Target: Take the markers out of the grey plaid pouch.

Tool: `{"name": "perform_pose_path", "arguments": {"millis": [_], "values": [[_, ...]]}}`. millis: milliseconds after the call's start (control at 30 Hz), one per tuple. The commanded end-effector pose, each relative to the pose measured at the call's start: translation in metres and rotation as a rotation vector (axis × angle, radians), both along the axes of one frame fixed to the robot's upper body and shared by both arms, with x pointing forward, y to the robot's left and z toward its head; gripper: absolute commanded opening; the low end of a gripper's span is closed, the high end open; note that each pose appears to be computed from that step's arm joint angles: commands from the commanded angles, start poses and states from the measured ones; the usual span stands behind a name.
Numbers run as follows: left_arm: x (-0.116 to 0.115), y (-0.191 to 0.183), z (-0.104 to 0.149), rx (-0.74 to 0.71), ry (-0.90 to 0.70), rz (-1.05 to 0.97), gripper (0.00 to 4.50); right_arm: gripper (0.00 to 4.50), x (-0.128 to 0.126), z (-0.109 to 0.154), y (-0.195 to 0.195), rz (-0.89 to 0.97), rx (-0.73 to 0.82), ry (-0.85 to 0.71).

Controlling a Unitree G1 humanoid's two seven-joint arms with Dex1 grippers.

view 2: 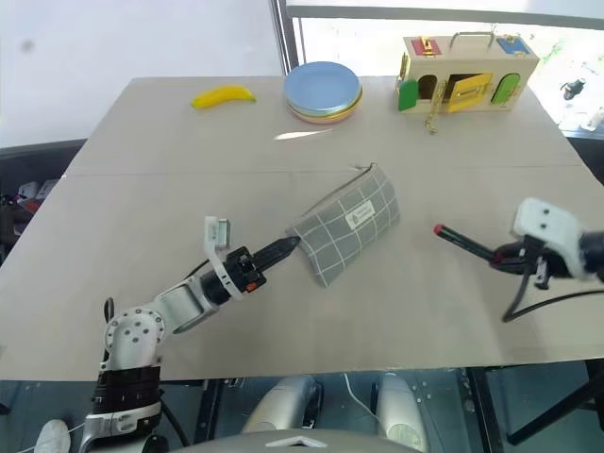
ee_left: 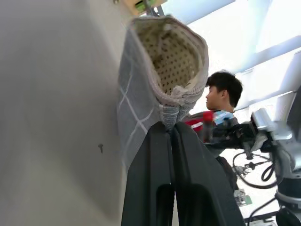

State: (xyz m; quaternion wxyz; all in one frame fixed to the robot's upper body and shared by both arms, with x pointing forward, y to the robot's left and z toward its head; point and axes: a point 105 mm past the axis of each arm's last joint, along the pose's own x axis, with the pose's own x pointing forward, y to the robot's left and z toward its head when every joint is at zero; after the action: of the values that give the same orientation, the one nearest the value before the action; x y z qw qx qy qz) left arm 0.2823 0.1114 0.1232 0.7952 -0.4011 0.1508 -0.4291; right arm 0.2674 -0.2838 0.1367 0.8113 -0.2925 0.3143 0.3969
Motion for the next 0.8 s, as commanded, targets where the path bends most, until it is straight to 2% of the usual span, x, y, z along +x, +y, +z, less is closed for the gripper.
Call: {"name": "perform_pose_path", "arguments": {"millis": [33,100,133,200,300,467,633,733,800], "values": [[-0.005,-0.008,0.023,0.02,-0.119,-0.046,0.0,0.33,0.012,-0.017,-0.012,-0.101,-0.042,-0.039],[-0.008,-0.01,0.028,0.048,-0.15,-0.061,0.0,0.33,0.02,-0.023,-0.009,-0.123,-0.019,-0.063],[-0.009,-0.01,0.03,0.062,-0.165,-0.066,0.0,1.34,0.021,-0.025,-0.008,-0.119,-0.021,-0.058],[-0.01,-0.007,0.035,0.103,-0.213,-0.069,0.0,2.18,0.02,-0.024,-0.005,-0.107,-0.018,-0.052],[-0.009,0.0,0.04,0.205,-0.293,-0.067,0.0,3.48,0.016,-0.009,0.004,-0.075,0.034,-0.033],[-0.011,0.005,0.046,0.316,-0.417,-0.096,0.0,3.48,0.017,0.03,0.023,-0.004,0.114,-0.08],[-0.026,-0.002,0.016,0.528,-0.511,-0.236,0.0,3.48,0.019,0.076,0.057,0.124,0.176,-0.181],[-0.03,-0.008,0.009,0.493,-0.495,-0.253,0.0,3.48,0.022,0.098,0.087,0.229,0.185,-0.245],[-0.03,-0.011,0.004,0.487,-0.488,-0.251,0.0,3.48,0.021,0.099,0.102,0.294,0.173,-0.242]]}}
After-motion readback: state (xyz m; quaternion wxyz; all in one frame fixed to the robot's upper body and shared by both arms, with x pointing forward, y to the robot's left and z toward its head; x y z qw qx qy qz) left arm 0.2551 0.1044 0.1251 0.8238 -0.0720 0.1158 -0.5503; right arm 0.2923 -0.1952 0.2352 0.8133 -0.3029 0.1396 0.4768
